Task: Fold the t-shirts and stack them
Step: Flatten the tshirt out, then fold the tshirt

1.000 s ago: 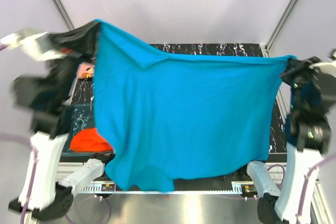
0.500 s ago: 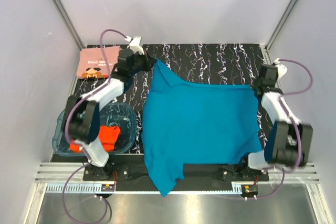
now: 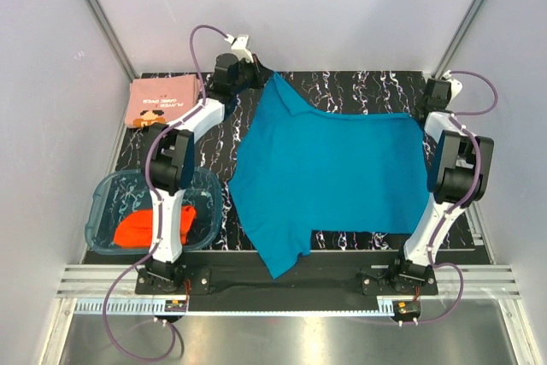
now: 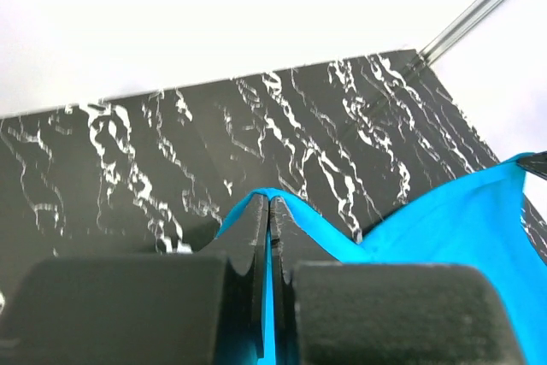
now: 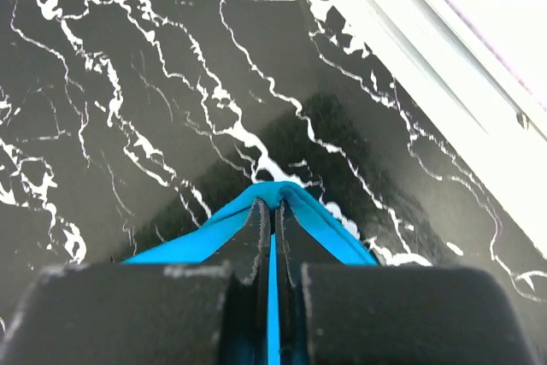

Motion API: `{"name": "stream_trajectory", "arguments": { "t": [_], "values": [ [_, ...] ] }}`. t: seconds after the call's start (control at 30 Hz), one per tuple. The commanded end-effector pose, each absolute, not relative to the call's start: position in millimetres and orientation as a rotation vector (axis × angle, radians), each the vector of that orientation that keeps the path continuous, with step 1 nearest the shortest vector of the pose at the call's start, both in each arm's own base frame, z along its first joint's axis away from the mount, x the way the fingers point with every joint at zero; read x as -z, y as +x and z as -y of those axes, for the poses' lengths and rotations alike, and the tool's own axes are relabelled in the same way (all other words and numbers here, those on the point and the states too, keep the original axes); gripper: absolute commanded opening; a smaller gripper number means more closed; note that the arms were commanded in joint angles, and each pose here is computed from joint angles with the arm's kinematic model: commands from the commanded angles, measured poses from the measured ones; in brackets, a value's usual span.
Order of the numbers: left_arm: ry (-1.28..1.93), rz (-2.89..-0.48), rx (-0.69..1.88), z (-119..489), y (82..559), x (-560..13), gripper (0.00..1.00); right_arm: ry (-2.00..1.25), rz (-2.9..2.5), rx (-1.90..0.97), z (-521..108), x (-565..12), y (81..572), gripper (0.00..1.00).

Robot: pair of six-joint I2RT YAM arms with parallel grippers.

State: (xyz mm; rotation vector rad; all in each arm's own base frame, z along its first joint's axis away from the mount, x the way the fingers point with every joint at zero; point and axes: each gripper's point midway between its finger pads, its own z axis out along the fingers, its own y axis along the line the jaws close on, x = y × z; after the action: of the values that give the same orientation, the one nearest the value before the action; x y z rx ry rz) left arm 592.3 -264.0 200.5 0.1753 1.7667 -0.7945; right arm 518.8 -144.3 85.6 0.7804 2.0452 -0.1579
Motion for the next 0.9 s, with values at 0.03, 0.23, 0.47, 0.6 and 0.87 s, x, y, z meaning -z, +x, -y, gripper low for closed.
{"name": "stream_trajectory", "arguments": {
  "t": [0.03,0.23,0.47,0.6,0.87],
  "values": [
    [0.21,-1.712,0.803,271.9,604.2,-219.9,0.0,0.748,-1.989,0.138,156.4,-105.3,538.4,0.0],
    [0.186,-1.753,0.832,271.9,595.8,-212.6,0.0,0.74,-2.085,0.08,149.8,-97.5,540.6,0.0],
    [0.049,-1.905,0.825,256.7,557.1,-197.9,0.0,0.742,-2.203,0.077,140.1,-102.2,515.0,0.01],
    [0.026,-1.97,0.843,253.2,528.8,-206.2,0.0,0.744,-2.265,0.098,138.2,-112.4,498.2,0.04],
    [0.026,-2.044,0.832,238.1,479.3,-220.2,0.0,0.805,-2.329,0.145,147.9,-120.9,459.9,0.0]
  ]
}}
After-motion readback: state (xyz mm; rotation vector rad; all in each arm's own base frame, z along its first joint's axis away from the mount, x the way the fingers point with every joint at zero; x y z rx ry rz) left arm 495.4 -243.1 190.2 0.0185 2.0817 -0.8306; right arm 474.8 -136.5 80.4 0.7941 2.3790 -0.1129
